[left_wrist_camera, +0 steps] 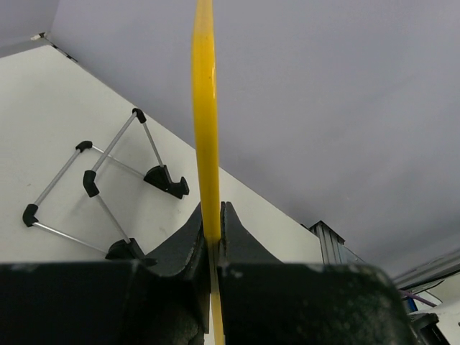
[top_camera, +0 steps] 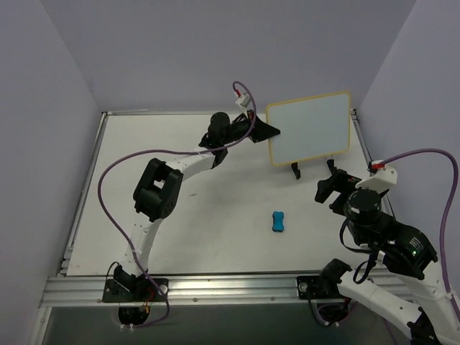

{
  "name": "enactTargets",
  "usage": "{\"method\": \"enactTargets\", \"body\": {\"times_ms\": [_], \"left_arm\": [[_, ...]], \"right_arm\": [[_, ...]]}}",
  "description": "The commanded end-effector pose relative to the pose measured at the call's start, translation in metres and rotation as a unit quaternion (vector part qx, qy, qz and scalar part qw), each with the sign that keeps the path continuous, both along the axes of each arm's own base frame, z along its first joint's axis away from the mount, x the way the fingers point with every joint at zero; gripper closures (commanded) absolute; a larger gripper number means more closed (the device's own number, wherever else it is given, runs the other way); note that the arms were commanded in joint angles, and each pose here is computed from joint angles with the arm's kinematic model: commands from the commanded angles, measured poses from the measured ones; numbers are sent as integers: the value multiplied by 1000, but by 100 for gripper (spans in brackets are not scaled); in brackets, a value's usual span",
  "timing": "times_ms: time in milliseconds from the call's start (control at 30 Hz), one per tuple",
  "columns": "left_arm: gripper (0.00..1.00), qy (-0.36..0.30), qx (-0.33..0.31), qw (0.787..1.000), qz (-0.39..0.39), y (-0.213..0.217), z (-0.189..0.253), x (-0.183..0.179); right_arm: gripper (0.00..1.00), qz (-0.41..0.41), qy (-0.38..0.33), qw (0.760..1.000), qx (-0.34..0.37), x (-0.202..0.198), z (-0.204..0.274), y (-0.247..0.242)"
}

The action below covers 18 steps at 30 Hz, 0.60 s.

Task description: Erase the whiteboard

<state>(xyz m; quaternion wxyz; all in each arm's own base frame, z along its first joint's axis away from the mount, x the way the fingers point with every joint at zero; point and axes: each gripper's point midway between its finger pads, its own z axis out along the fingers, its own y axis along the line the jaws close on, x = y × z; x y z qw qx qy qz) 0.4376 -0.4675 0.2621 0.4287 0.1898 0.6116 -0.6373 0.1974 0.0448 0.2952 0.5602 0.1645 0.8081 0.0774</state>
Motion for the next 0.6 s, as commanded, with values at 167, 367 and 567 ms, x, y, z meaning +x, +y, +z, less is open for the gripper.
{"method": "enactTargets", "body": {"times_ms": [167, 367, 567], "left_arm": [[98, -98, -74, 992, -43, -31, 30, 11], [98, -104, -63, 992, -46, -43, 19, 25], [98, -98, -43, 992, -60, -49, -7, 30]], "right_arm": [[18, -21, 5, 1000, -18, -5, 7, -13], [18, -19, 12, 1000, -15, -6, 4, -11], [18, -19, 14, 1000, -19, -5, 3, -10]]}}
